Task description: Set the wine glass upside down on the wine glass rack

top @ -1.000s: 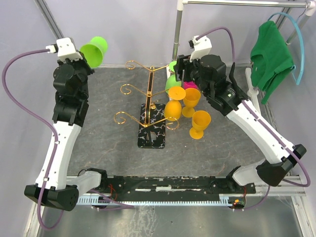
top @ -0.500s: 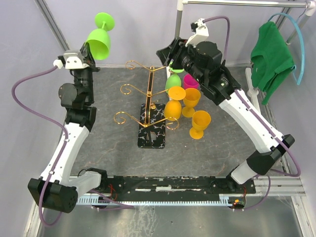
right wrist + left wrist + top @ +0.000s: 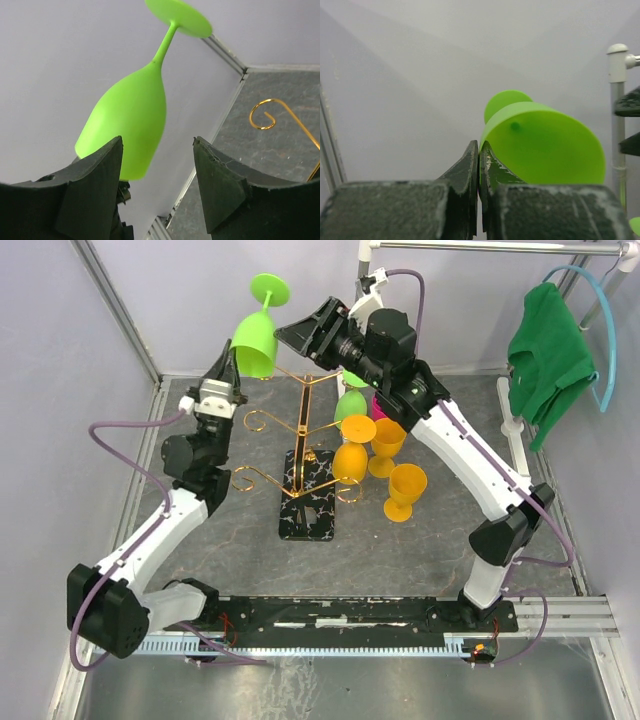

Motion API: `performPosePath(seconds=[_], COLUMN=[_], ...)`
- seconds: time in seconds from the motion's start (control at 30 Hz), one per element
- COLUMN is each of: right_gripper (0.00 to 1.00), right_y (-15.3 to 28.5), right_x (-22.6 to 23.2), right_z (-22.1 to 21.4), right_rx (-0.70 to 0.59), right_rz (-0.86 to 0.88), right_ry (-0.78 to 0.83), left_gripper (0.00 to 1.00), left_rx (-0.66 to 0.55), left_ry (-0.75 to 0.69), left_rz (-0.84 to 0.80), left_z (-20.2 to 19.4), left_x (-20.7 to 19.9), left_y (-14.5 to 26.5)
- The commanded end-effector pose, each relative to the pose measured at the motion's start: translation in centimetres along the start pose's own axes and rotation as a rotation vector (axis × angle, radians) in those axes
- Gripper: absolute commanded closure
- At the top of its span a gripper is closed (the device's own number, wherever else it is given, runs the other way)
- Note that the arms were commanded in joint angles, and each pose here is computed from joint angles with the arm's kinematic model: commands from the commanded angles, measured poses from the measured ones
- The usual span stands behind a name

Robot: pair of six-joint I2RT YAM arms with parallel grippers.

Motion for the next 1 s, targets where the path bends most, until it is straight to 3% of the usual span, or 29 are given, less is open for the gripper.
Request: performPosePath(seconds=[0.0, 0.6, 0.73, 0.97], right_gripper=[0.33, 0.37, 0.49, 0.83], right_y=[0.6, -1.7, -1.7, -1.3], right_x=[3.2, 1.9, 2.1, 2.1], right_z=[2.3, 1.3, 1.3, 1.5], right_rx=[-0.06, -0.024, -0.017, -0.022], right_rz=[0.145, 0.166, 0.18, 0.174], right_ry=[-0.04, -0.144, -0.136, -0.092], left_gripper=[0.97, 0.97, 0.97, 0.97], left_rx=[-0.14, -0.173, -0.172, -0.167], left_ry=[-0.09, -0.014, -0.024, -0.015], left_rz=[-0.002, -0.072, -0.064, -0.058], left_z=[2.4, 4.2, 4.3, 3.8], left_x=[-0.7, -3.3, -3.4, -3.7], left_y=[0.0, 1.9, 1.9, 1.8])
Point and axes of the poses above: each gripper's point midway between its finger pads, its own y axis back along the fingers, its own x axis along the line the jaws close on, z = x × y, the point moved 10 cm from there along y, back along the fingers, and after that the axes turned 4 degrees about y, right-handed, at the moved point
